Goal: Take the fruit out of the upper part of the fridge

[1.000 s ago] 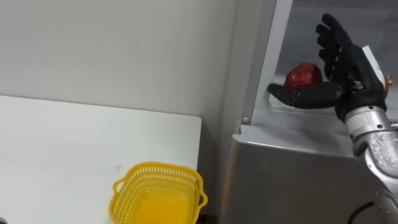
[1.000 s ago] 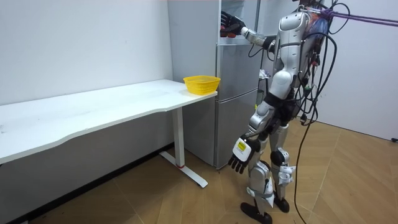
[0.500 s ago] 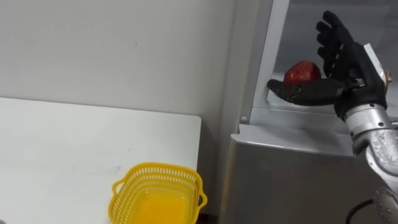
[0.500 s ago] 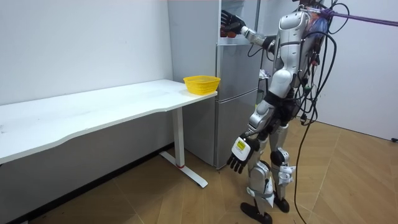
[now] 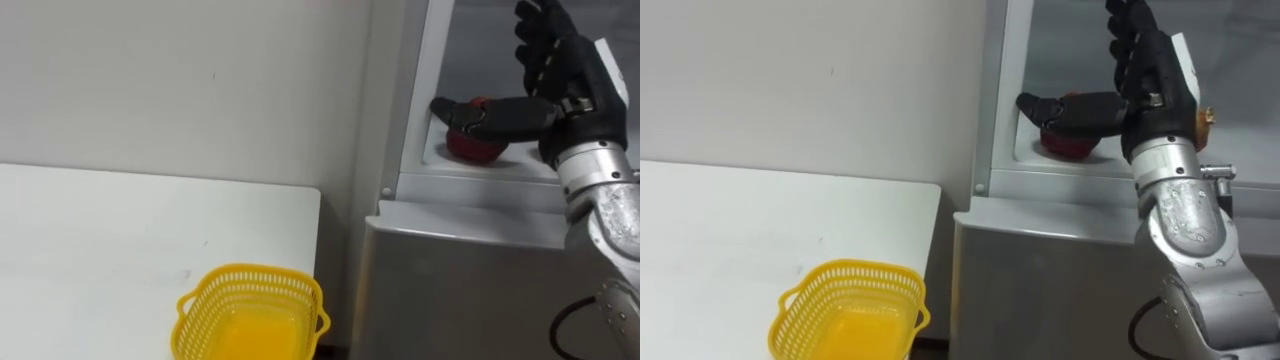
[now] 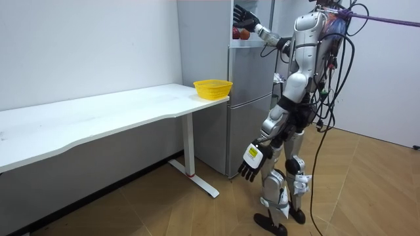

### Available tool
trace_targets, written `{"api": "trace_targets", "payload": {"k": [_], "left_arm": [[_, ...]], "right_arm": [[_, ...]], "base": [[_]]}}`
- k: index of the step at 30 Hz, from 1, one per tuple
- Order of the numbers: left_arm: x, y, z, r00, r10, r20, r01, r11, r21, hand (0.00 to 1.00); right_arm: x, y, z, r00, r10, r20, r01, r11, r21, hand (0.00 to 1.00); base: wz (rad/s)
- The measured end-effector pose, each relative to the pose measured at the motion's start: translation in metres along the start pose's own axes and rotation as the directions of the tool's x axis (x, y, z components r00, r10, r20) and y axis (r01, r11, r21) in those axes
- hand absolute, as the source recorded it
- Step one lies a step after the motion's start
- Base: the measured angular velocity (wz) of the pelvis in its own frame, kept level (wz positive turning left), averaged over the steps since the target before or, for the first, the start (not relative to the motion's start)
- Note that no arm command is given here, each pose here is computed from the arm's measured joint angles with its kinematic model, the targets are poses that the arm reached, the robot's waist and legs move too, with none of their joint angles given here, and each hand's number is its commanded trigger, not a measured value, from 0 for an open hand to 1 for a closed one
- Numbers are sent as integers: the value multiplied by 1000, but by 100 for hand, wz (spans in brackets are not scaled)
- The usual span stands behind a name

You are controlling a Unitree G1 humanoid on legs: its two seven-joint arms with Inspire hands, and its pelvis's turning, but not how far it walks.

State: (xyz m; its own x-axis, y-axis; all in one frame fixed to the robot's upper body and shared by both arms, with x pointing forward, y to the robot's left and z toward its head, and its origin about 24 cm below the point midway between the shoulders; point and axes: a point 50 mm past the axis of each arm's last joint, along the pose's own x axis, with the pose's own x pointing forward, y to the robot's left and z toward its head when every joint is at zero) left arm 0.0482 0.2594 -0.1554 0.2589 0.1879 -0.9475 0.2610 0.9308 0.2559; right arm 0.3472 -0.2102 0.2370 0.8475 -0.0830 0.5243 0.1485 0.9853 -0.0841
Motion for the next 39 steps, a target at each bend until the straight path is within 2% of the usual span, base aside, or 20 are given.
{"api": "trace_targets", "payload": {"k": [39], "left_arm": [[0,0,1,1000,5,1,-5,1000,0,0]], "right_arm": [[0,0,4,999,-11,36,14,996,-85,0]], "base": [[0]]}}
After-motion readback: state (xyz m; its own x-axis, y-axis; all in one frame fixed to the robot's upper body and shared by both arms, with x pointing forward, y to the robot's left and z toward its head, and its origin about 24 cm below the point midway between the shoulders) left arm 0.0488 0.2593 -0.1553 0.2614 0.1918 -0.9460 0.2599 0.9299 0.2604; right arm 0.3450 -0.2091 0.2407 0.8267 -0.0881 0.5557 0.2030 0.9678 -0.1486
